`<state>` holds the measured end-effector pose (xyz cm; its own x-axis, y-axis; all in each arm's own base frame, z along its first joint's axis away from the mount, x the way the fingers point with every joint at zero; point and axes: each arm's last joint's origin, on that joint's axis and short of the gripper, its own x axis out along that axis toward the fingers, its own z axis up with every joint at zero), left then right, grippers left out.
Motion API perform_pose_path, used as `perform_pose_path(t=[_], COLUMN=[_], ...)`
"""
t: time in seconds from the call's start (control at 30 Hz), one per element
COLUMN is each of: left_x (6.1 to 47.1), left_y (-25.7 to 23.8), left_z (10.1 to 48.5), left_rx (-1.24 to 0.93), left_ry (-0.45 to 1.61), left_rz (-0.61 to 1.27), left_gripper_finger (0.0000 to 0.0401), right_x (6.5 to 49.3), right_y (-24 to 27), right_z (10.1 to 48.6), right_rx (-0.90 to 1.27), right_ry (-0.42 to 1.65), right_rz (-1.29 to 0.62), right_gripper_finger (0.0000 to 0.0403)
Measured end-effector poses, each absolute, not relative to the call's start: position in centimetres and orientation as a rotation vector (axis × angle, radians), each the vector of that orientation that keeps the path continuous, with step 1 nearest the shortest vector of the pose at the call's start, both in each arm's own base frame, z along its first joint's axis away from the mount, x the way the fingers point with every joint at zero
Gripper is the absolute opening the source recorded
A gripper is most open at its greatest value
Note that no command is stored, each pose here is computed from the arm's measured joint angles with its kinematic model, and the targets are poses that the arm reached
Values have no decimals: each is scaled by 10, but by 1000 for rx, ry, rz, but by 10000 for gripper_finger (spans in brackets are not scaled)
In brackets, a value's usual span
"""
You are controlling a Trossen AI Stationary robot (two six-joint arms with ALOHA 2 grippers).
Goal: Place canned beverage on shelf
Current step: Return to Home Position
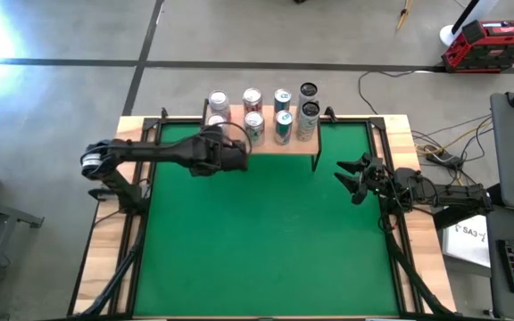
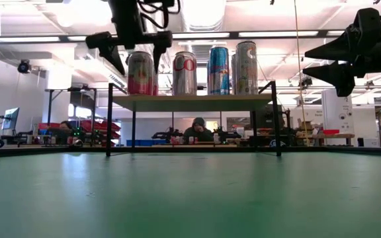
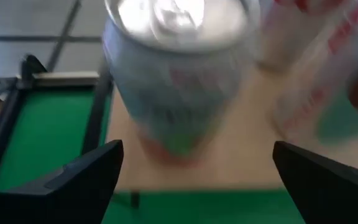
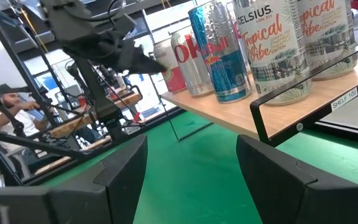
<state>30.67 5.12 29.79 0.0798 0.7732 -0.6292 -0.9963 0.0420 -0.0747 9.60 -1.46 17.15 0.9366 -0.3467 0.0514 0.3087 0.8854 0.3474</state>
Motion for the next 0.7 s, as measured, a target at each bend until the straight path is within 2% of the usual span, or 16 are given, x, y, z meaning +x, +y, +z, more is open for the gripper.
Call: perform_pose_path(t=[0.2,0.4,0.57,0.7], left_x=[296,269,229,201], left_y=[17,-21,-33,-30], left_z=[311,319,311,295], left_rx=[-674,-605,-615,-681], left_ry=[587,704,683,566], left_rz=[1270,1057,981,864], left_gripper_finger=[397,396,396,396], right_x=[96,96,96,96], right_y=[-15,-15,-15,-15], right_z=[172,172,172,171], right_rx=[342,342,342,342], right_ry=[-113,-114,-114,-113], right_rz=[-342,-341,-342,-342], right_gripper_finger=[238,238,238,238])
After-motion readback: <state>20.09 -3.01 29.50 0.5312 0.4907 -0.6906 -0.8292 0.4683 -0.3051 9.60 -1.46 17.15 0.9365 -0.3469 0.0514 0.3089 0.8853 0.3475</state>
